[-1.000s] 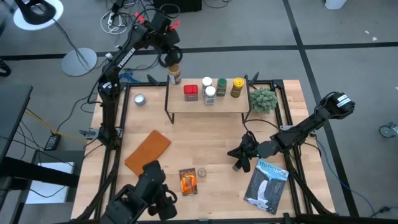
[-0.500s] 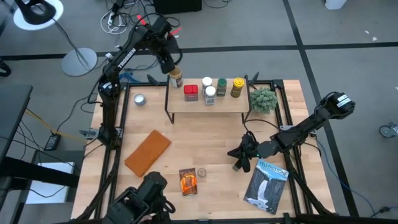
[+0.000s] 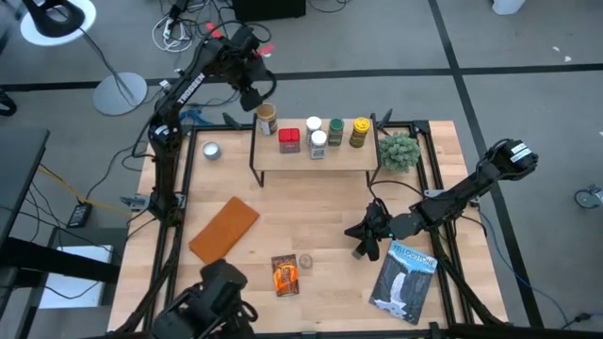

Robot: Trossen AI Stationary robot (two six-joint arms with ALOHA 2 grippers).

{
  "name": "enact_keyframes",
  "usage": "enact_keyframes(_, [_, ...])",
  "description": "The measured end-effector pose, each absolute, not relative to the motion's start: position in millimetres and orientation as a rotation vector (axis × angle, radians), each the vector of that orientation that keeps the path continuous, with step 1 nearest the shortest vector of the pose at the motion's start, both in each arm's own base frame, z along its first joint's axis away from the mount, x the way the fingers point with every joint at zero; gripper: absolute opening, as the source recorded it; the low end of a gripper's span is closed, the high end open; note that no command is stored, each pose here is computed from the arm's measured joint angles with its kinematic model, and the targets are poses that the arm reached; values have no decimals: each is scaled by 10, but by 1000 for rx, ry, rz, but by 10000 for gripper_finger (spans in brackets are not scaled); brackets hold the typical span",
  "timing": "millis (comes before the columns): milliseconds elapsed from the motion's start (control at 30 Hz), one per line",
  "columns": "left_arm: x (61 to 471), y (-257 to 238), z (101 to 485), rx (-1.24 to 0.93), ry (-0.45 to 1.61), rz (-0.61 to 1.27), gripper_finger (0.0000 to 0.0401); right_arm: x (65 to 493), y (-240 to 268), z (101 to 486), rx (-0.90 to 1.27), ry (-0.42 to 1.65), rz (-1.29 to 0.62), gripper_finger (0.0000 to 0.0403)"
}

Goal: Shelf spices
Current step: Put the green seasoning can on the shelf

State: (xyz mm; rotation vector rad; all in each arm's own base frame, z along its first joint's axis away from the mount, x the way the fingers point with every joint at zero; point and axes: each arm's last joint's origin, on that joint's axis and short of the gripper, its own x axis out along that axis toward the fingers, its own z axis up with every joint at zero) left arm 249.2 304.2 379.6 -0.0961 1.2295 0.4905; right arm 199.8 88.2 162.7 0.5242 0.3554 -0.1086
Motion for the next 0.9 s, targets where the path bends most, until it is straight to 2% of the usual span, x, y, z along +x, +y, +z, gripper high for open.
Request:
enact_keyframes(200, [2298, 2792, 4166, -169, 1082, 514, 266, 1998, 882, 1627, 524, 355, -108, 4])
enact_keyframes(367, [2250, 2323, 4539, -184, 842, 290, 266, 2000, 879, 1629, 525, 353, -109, 3])
enact_keyframes(500, [2319, 1836, 4633, -100, 732, 175, 266, 2009, 859, 1630, 526, 350, -119, 3])
enact_keyframes(667, [2422, 1198, 4413, -46, 595, 59, 266, 2015, 843, 1630, 526, 348, -126, 3])
enact_keyframes(900, [2330, 394, 3779, -90, 554, 53, 266, 2015, 842, 1631, 542, 344, -134, 2])
